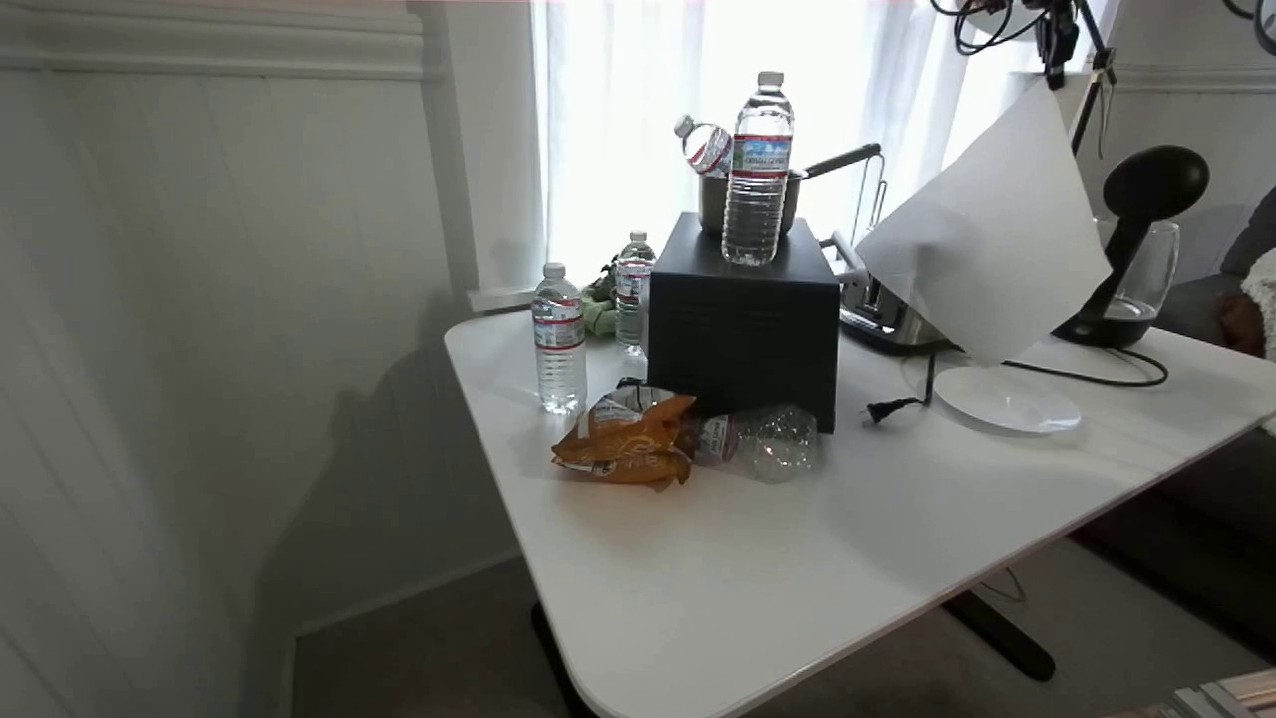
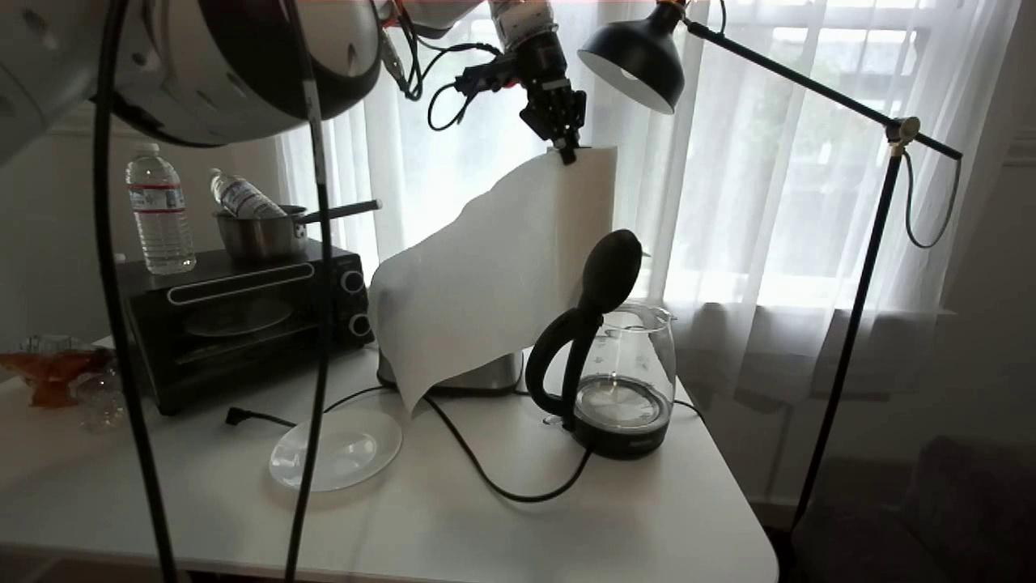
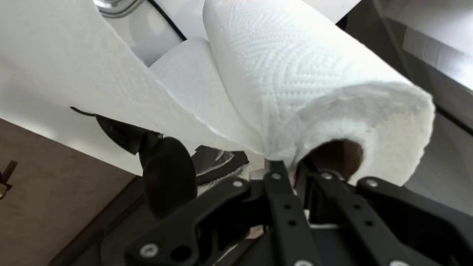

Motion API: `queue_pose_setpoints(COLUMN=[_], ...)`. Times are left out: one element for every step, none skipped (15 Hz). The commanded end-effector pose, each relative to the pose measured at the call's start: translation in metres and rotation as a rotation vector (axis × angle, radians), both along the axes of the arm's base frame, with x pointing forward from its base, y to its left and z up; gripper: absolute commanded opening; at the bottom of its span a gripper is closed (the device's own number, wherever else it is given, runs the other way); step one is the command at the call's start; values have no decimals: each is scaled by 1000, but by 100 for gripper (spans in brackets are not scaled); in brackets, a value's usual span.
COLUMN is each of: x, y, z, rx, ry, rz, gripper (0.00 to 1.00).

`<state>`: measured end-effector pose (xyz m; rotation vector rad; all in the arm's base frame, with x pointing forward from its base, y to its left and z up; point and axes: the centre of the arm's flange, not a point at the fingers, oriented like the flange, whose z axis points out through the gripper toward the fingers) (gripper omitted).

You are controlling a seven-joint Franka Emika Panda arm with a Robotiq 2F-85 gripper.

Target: Move the paper towel roll to the right

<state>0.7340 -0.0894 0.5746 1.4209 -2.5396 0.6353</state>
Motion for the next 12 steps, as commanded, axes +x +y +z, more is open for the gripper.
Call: queue_pose_setpoints(x=[7,13,21,24,26,26,25,25,24,31,37,41], y=[14,14,17,18,18,17,17,17,17,17,17,17], z=[-40,-52,-34,-44,-49,-49,-48,-46,-45,-52,-61,-70], rx=[45,61,27,28,27,26,25,24,24,16,18,13], ry=[-21,1,3,14,21,22,19,16,15,11,19,14], rz=[131,155,100,106,105,104,103,103,103,103,101,97], gripper=[3,3,3,12,12,12,12,12,4,3,2,3])
